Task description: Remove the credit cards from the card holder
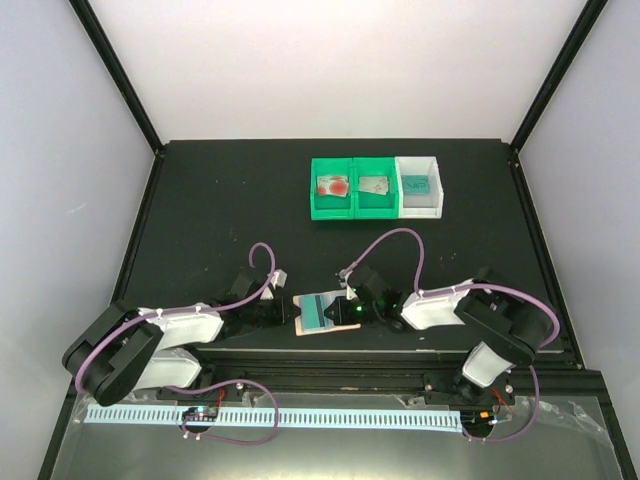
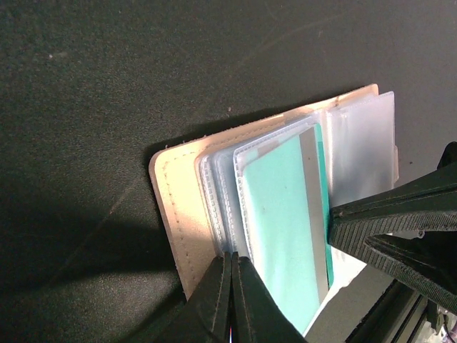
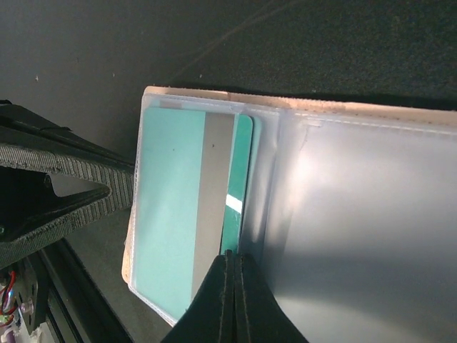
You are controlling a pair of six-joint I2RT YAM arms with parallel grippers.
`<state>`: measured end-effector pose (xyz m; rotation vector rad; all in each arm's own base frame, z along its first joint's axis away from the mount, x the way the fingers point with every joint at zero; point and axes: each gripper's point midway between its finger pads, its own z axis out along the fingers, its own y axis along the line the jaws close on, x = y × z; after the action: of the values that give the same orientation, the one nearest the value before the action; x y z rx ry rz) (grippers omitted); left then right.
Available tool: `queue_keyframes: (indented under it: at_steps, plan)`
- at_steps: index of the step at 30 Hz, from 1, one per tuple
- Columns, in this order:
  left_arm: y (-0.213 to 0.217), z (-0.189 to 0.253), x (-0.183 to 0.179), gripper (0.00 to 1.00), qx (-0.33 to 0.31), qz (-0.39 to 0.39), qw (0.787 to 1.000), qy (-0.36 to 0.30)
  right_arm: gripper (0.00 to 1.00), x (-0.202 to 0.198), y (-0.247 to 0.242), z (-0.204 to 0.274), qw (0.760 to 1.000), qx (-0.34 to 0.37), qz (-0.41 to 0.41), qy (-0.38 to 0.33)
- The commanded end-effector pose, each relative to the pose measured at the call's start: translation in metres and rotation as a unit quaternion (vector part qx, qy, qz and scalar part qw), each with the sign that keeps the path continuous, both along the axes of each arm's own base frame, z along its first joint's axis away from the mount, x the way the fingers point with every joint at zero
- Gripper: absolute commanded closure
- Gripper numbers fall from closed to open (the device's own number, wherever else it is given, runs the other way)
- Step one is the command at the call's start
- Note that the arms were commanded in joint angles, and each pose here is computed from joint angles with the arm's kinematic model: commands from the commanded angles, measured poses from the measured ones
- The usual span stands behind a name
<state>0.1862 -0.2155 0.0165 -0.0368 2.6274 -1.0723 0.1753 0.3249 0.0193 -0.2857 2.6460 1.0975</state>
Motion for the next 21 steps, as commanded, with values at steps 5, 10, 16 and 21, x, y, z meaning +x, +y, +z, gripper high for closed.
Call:
queue_keyframes:
  at_steps: [5,10,16,21]
  plan:
    - [0.009,-0.010,-0.004,0.98,0.039,0.000,0.999,0.006,0.99,0.003,-0.013,0.006,1.000,0.003,-0.018,-0.022]
    - [0.008,-0.004,0.000,0.98,0.037,0.002,0.999,-0.002,0.99,0.003,-0.016,0.008,0.999,0.002,-0.024,-0.023]
    - [0.004,0.000,0.000,0.98,0.027,-0.005,1.000,-0.005,0.99,0.006,-0.024,0.006,0.999,-0.006,-0.036,-0.025]
    - [-0.005,0.021,0.006,0.97,0.000,-0.008,1.000,-0.018,0.99,0.006,-0.025,0.003,0.999,-0.007,-0.038,-0.021]
